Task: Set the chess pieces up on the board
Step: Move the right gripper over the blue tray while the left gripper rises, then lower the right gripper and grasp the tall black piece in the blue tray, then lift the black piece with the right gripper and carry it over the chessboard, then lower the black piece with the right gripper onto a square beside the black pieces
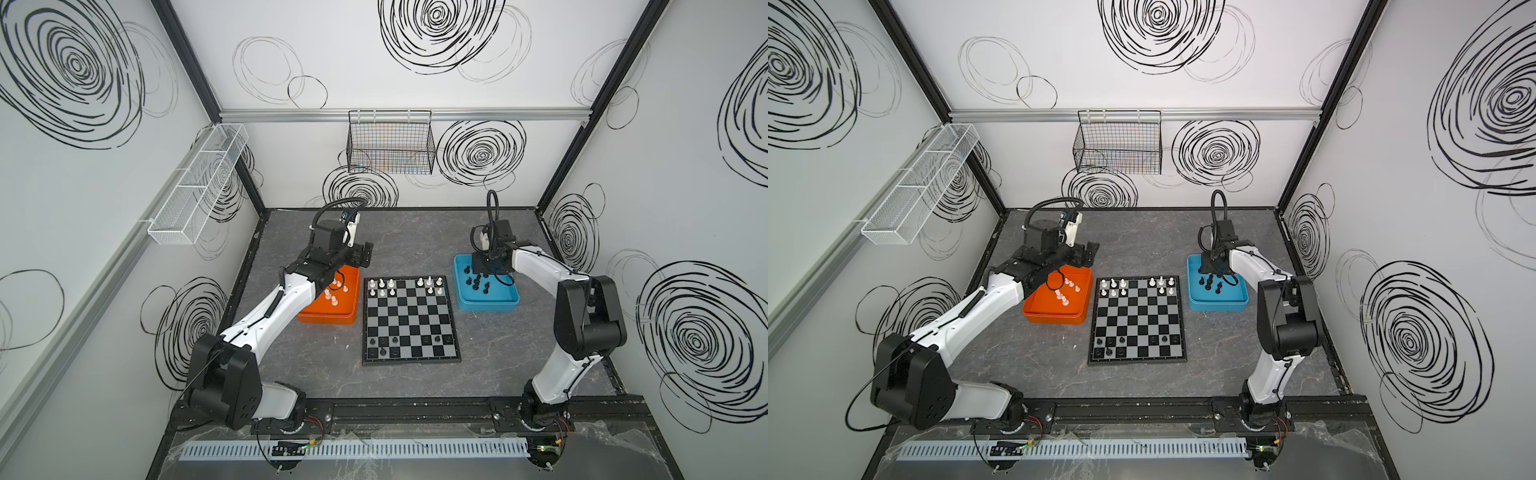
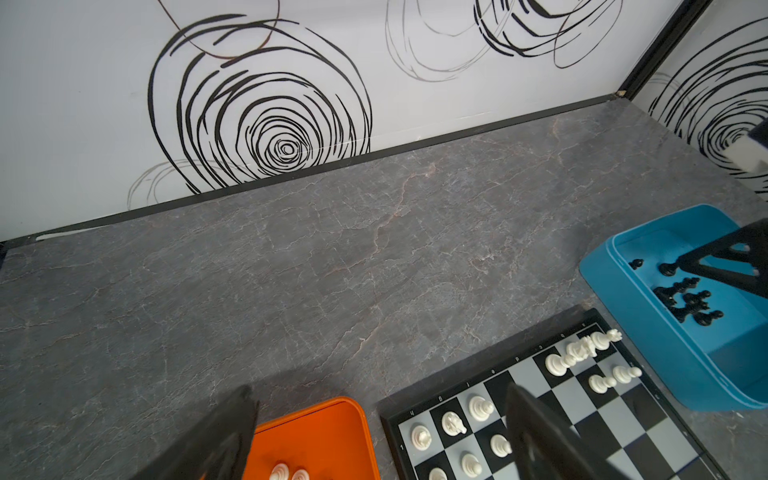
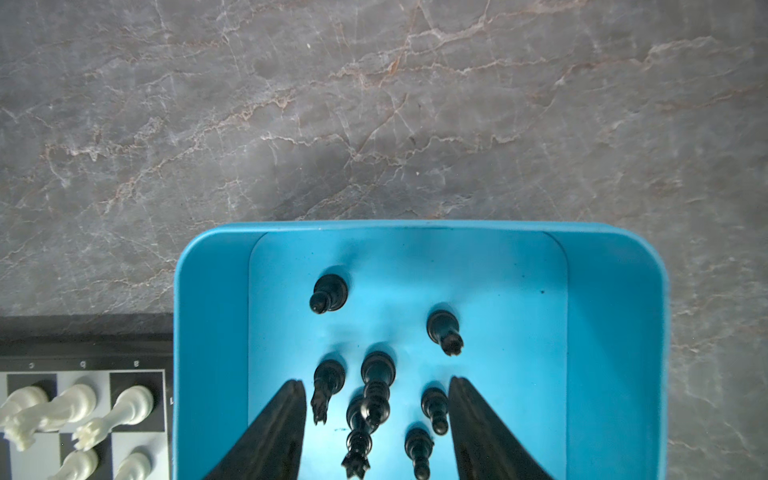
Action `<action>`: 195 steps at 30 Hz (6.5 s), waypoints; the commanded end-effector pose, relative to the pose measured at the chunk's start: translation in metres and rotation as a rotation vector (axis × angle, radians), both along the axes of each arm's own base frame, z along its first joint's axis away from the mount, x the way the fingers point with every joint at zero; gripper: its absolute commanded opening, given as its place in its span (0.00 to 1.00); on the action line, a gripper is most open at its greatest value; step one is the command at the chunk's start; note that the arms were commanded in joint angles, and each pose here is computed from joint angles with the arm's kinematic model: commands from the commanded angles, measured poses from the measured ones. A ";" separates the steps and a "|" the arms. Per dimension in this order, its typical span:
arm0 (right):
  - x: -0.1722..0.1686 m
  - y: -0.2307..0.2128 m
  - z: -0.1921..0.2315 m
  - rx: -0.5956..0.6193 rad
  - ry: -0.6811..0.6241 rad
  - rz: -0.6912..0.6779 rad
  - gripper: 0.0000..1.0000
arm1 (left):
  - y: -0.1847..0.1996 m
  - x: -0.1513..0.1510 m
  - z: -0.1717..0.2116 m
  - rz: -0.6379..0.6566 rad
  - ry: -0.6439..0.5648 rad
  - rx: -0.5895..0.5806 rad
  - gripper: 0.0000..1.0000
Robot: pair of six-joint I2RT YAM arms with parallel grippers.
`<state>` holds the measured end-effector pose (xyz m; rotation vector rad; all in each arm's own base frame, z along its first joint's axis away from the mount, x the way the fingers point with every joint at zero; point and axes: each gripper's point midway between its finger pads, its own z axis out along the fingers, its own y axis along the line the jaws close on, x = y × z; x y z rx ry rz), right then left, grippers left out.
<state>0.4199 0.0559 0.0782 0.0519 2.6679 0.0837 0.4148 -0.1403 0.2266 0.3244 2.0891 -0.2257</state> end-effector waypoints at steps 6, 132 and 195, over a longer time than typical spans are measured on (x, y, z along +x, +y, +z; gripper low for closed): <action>-0.011 -0.001 -0.014 0.010 0.057 -0.036 0.52 | 0.003 0.004 0.010 0.020 -0.012 -0.008 0.96; -0.193 0.210 0.077 0.154 -0.051 0.626 0.20 | 0.046 0.013 0.007 0.180 0.122 -0.253 0.96; -0.259 0.228 -0.013 -0.106 0.031 0.771 0.21 | 0.061 -0.009 -0.015 0.209 0.192 -0.363 0.96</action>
